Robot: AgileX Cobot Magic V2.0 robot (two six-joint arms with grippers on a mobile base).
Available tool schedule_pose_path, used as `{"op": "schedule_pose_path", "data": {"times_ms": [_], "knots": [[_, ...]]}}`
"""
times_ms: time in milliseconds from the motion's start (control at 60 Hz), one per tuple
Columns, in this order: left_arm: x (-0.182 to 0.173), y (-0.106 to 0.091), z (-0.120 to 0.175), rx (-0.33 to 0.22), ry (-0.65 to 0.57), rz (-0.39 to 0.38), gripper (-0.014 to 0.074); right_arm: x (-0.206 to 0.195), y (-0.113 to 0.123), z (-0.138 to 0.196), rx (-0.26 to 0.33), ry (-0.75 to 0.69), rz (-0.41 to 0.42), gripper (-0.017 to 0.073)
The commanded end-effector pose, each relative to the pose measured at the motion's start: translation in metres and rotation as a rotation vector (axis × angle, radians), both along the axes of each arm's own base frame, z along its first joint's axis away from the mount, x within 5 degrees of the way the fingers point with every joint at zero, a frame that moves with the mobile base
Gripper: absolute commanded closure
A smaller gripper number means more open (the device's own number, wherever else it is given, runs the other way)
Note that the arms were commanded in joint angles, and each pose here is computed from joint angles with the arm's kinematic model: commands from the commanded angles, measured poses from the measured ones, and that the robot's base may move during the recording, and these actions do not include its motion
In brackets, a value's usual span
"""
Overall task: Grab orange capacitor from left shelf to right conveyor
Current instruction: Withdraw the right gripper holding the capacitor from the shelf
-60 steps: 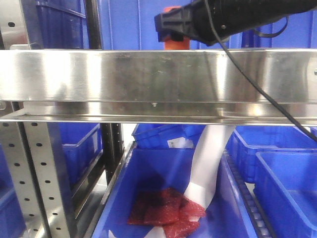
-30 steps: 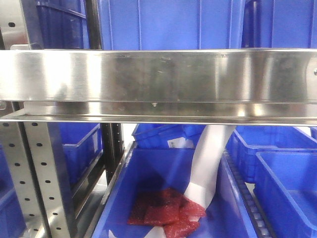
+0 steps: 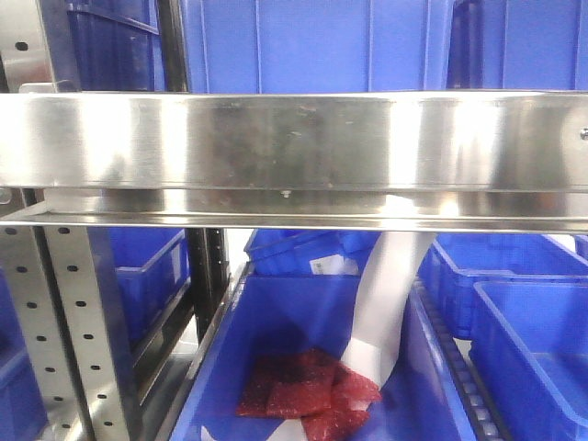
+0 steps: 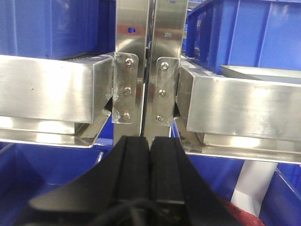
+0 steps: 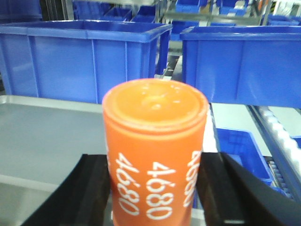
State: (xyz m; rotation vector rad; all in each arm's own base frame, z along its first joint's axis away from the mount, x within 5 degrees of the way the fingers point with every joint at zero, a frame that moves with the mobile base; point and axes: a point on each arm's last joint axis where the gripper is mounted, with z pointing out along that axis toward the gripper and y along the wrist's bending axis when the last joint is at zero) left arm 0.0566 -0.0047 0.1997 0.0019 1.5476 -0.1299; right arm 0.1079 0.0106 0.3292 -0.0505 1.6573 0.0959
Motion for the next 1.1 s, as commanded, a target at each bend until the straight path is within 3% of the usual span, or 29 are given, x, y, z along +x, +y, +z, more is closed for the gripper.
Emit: {"op": "schedule_pose_path", "data": {"times_ms": [0, 383, 1083], "knots": [[-0.002, 0.000, 0.010, -0.008, -0.106, 0.000, 0.0699, -0.017, -0.002, 0.011, 0.005, -0.142, 0.003, 0.0389], [-0.002, 0.000, 0.010, -0.008, -0.106, 0.000, 0.0699, -0.062, -0.007, 0.007, 0.024, -0.314, 0.002, 0.0389], [-0.002, 0.000, 0.010, -0.008, -0.106, 0.000, 0.0699, -0.064, -0.007, 0.007, 0.025, -0.319, 0.002, 0.0389]]}}
